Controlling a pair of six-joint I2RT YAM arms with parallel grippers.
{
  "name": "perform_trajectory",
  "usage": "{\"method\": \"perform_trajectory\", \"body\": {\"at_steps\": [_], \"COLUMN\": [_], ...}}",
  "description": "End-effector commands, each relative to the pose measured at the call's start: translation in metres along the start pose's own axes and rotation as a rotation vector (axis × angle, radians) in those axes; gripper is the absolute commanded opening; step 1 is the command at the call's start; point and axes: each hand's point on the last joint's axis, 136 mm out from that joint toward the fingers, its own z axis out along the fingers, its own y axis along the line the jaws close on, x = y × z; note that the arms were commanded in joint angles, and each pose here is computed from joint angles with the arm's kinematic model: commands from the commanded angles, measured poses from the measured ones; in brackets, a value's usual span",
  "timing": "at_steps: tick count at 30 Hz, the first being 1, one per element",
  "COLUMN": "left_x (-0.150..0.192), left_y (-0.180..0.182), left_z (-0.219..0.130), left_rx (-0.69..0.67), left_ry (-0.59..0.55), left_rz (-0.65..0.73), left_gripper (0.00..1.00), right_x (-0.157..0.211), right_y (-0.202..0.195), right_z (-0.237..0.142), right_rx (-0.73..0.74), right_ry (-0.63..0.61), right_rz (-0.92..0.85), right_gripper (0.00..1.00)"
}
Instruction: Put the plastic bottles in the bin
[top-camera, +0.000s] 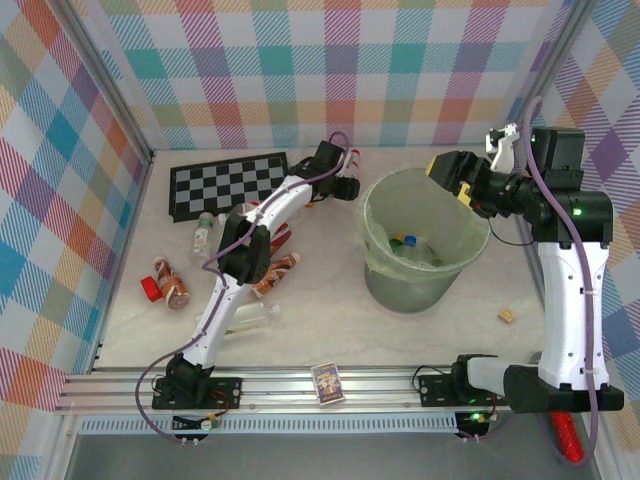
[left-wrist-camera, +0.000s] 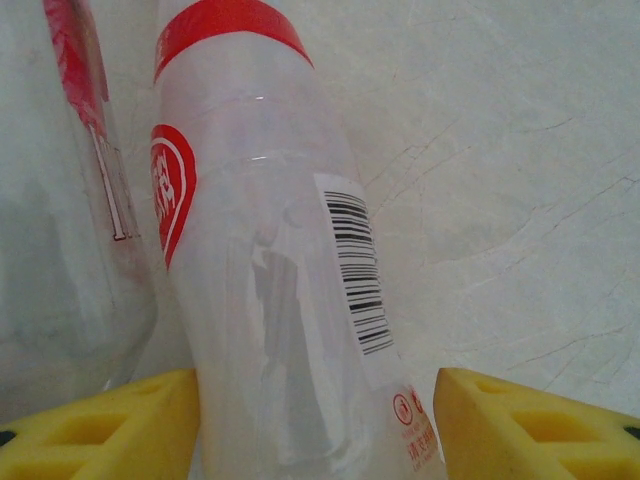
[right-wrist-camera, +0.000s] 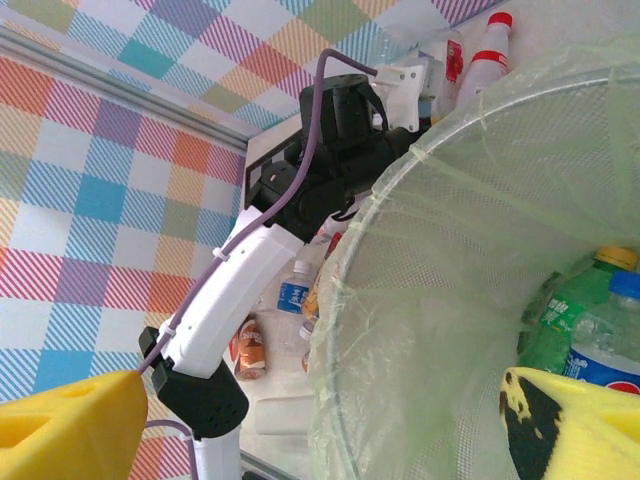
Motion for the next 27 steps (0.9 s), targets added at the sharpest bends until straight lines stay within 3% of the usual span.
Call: {"method": "perform_trajectory", "body": {"at_steps": [1, 7, 13, 27], "left_x": [0.010, 0.003, -0.022, -0.096], "left_y": [-0.001, -0.006, -0.017, -0.039], "left_z": [0.005, -0.003, -0.036, -0.207], "left_rx": [-0.012, 0.008, 0.040, 0.101], "left_ry": [0.036, 0.019, -0.057, -0.429], "left_rz": [0.009, -0.006, -0.003, -0.017], "left_gripper": [0.58, 0.45, 0.42, 0.40], "right_x": [-0.005, -0.004, -0.005, -0.028], "right_y": [-0.001, -0.001, 0.002, 0.003], "right_z": [0.003, 0.000, -0.006, 0.007], "right_rx": [-0.011, -0.003, 0.003, -0.016], "right_ry": [-0.010, -0.019, -0.035, -0.076], "right_rz": [0.000, -0.002, -0.014, 0.025], "right_gripper": [0.91, 0.90, 0.90, 0.90]}}
